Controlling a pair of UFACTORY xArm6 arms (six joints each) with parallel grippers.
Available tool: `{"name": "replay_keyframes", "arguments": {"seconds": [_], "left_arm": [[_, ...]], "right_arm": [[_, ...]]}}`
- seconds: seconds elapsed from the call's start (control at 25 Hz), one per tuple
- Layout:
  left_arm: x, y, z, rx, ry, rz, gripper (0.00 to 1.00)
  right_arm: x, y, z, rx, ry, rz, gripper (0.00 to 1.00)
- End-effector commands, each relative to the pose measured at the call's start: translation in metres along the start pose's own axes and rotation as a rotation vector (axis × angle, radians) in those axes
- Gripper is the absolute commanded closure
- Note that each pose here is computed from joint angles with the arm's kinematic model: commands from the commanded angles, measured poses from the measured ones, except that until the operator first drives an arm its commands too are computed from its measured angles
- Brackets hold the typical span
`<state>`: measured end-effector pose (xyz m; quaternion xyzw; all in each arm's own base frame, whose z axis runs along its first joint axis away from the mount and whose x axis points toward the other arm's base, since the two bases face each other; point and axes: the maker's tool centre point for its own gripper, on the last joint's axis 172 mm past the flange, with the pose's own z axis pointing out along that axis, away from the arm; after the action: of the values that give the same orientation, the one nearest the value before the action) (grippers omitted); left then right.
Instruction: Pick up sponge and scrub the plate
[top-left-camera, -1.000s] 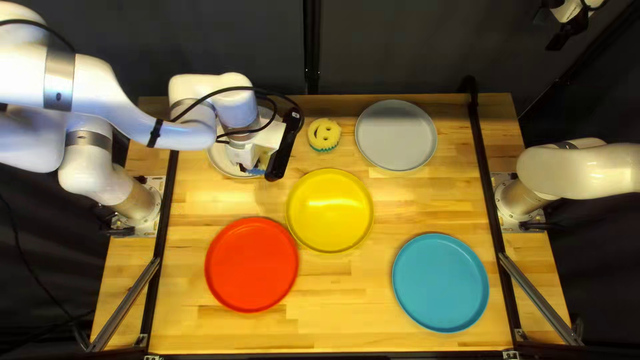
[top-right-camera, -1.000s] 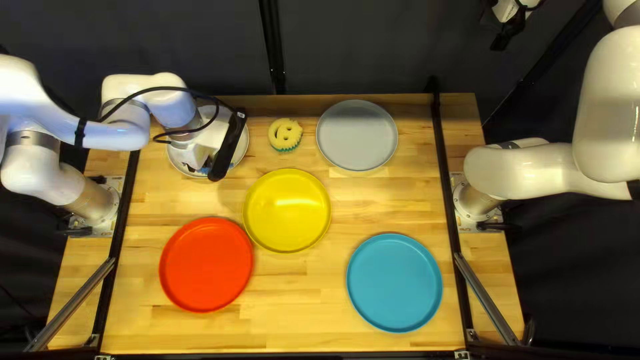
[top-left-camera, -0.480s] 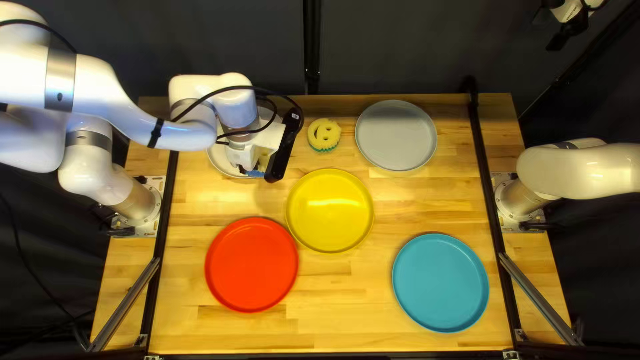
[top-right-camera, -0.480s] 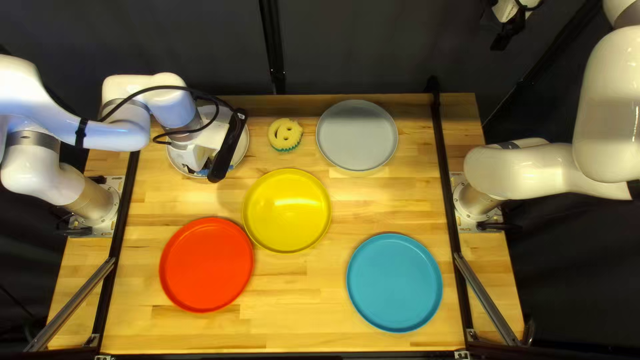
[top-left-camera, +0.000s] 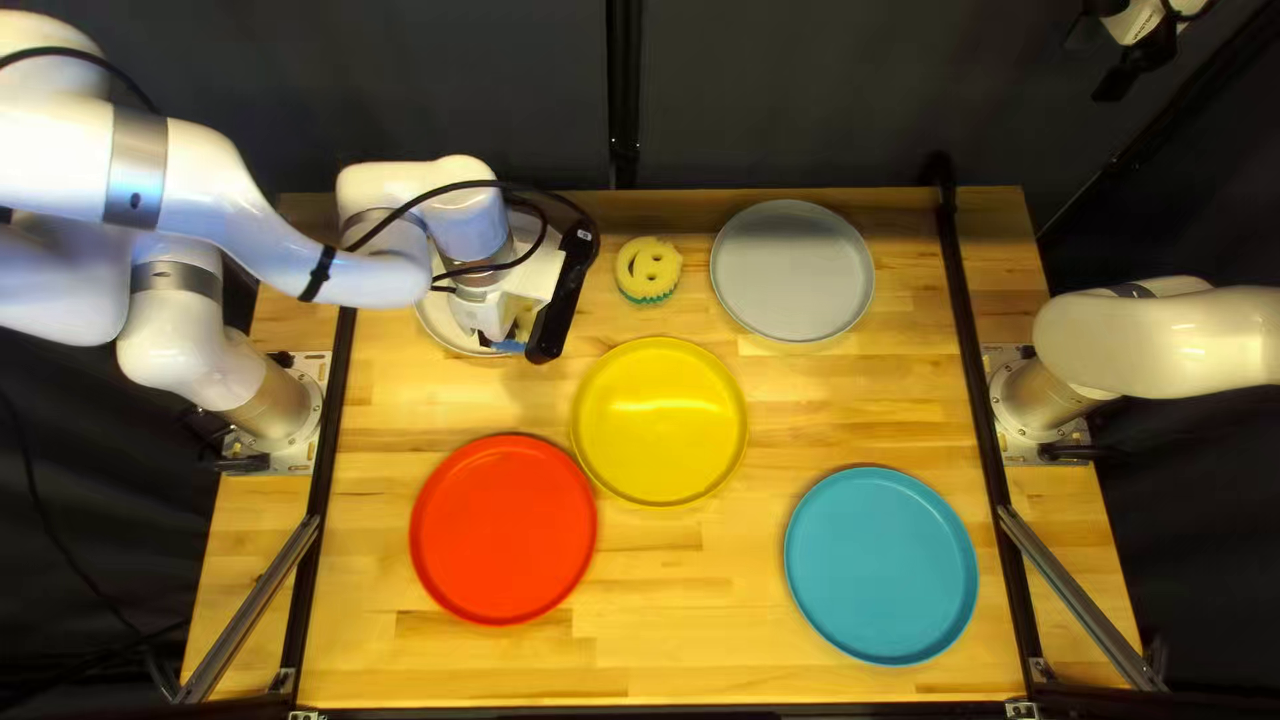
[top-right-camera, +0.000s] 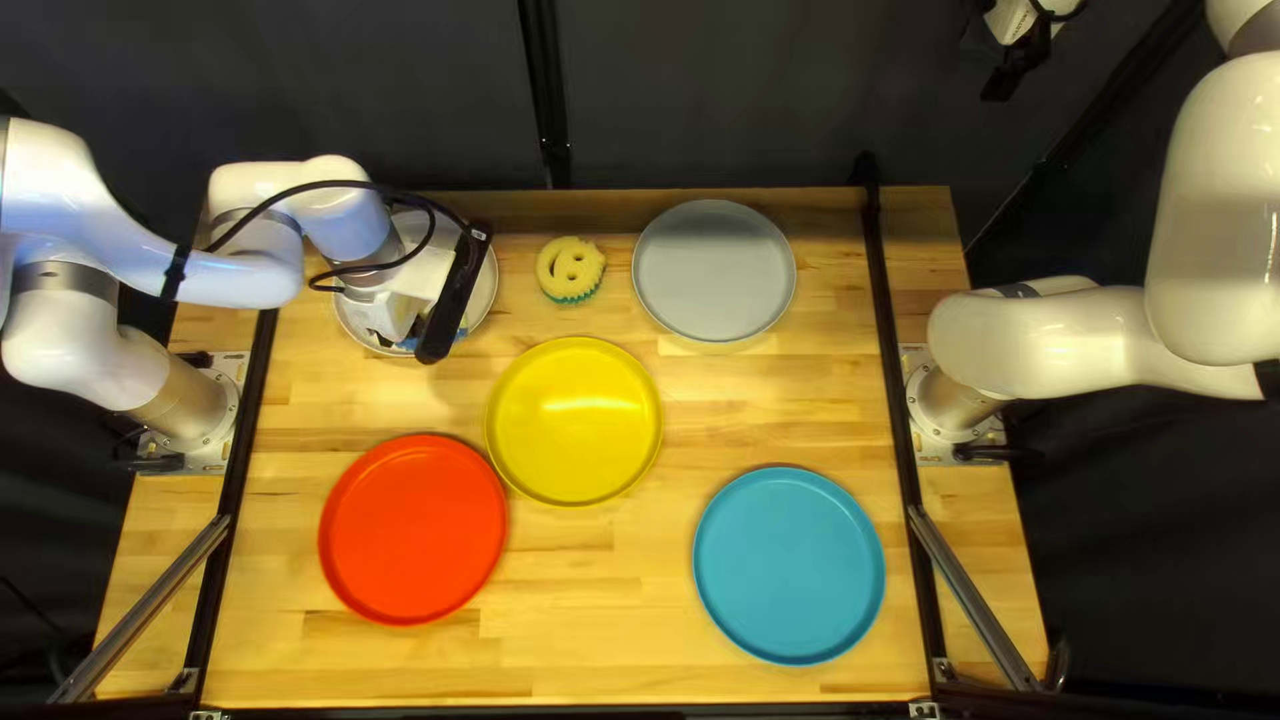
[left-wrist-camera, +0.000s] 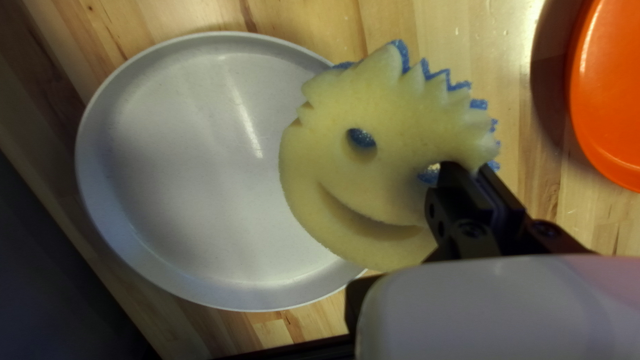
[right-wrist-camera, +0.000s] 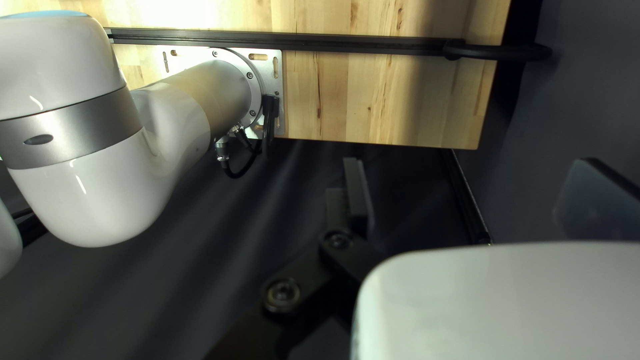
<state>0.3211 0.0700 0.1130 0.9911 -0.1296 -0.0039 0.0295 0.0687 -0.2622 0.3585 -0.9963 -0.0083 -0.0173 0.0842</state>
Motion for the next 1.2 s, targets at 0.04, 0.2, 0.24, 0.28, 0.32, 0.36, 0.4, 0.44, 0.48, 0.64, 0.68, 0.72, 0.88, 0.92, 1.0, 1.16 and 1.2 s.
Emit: {"name": "replay_keyframes", "arguments": {"seconds": [0.04,0.2,0.24,0.28,0.32,0.36,0.4,0.44,0.48,0.64,0.68,0.72,0.88,0.92,1.0,1.16,1.2], "left_arm": [[-0.007,-0.001,0.006,-0.016,0.004,-0.002,1.0],[-0.006,-0.005,0.017,-0.029,0.005,-0.002,1.0],[-0.007,-0.008,0.02,-0.034,0.005,-0.001,1.0],[-0.007,-0.009,0.022,-0.038,0.005,-0.001,1.0],[-0.007,-0.012,0.022,-0.04,0.006,-0.001,1.0],[-0.008,-0.015,0.023,-0.044,0.006,0.0,1.0],[-0.009,-0.016,0.023,-0.046,0.007,0.0,1.0],[-0.01,-0.018,0.024,-0.051,0.007,0.0,1.0],[-0.011,-0.019,0.027,-0.054,0.008,0.001,1.0],[-0.007,-0.024,0.039,-0.068,0.007,0.007,1.0],[-0.004,-0.025,0.042,-0.07,0.007,0.009,1.0],[-0.002,-0.026,0.043,-0.072,0.007,0.01,1.0],[0.007,-0.039,0.051,-0.078,0.003,0.015,1.0],[0.008,-0.041,0.052,-0.079,0.002,0.015,1.0],[0.01,-0.051,0.053,-0.082,-0.001,0.016,1.0],[0.002,-0.063,0.047,-0.084,-0.008,0.015,1.0],[0.0,-0.065,0.045,-0.084,-0.009,0.015,1.0]], "right_arm": [[0.0,0.0,0.0,0.0,0.0,0.0,0.0],[0.0,0.0,0.0,0.0,0.0,0.0,0.0],[0.0,0.0,0.0,0.0,0.0,0.0,0.0],[0.0,0.0,0.0,0.0,0.0,0.0,0.0],[0.0,0.0,0.0,0.0,0.0,0.0,0.0],[0.0,0.0,0.0,0.0,0.0,0.0,0.0],[0.0,0.0,0.0,0.0,0.0,0.0,0.0],[0.0,0.0,0.0,0.0,0.0,0.0,0.0],[0.0,0.0,0.0,0.0,0.0,0.0,0.0],[0.0,0.0,0.0,0.0,0.0,0.0,0.0],[0.0,0.0,0.0,0.0,0.0,0.0,0.0],[0.0,0.0,0.0,0.0,0.0,0.0,0.0],[0.0,0.0,0.0,0.0,0.0,0.0,0.0],[0.0,0.0,0.0,0.0,0.0,0.0,0.0],[0.0,0.0,0.0,0.0,0.0,0.0,0.0],[0.0,0.0,0.0,0.0,0.0,0.0,0.0],[0.0,0.0,0.0,0.0,0.0,0.0,0.0]]}}
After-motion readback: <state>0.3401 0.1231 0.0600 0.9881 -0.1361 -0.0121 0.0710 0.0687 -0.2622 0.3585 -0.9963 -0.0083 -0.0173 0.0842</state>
